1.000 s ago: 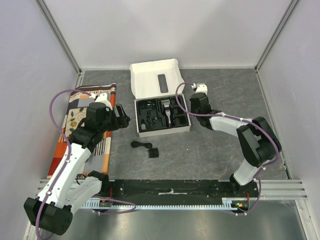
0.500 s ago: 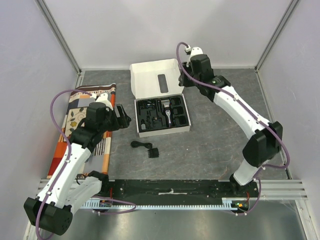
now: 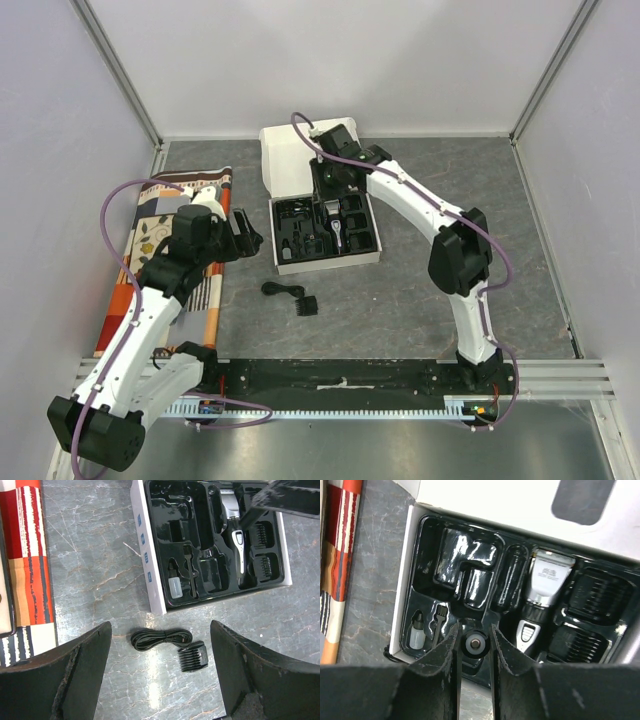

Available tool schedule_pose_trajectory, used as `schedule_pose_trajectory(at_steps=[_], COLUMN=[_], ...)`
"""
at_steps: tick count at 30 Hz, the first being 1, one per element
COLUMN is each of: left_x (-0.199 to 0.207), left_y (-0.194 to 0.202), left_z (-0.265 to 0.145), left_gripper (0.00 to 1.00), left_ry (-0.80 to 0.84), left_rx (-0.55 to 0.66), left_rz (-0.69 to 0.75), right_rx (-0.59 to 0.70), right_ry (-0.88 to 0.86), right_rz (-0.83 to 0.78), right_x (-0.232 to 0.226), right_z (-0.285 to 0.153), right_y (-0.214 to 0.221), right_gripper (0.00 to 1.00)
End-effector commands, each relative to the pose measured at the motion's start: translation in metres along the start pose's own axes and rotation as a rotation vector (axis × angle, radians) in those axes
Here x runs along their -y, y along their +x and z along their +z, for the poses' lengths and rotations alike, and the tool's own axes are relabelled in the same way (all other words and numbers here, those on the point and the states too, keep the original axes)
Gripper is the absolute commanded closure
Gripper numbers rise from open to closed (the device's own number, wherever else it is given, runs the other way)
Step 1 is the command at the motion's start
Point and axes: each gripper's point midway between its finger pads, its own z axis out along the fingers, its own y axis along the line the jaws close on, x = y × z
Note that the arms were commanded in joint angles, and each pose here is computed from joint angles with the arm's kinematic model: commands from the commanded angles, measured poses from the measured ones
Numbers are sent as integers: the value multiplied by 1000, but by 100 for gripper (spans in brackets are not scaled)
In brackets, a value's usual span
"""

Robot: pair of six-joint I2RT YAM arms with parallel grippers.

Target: Sort the hair-cutting tools

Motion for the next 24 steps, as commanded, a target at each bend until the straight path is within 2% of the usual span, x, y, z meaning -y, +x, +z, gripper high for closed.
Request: schedule_pose_trajectory(at_steps=[1, 7, 24], left_x=[6, 7, 9], left_y=[-5, -4, -4], left_z=[0, 0, -1], left_gripper=[14, 14, 14], left_ry=[39, 47, 59], left_rx=[20, 15, 16], left_rz=[9, 8, 12], right_rx=[-40, -106, -68], right_ry=[-59, -34, 58], right_rz=[40, 31, 32], right_x=[-18, -19, -2], right_z=[3, 31, 50], right_y=[-1, 24, 20], right_gripper=[100, 100, 100])
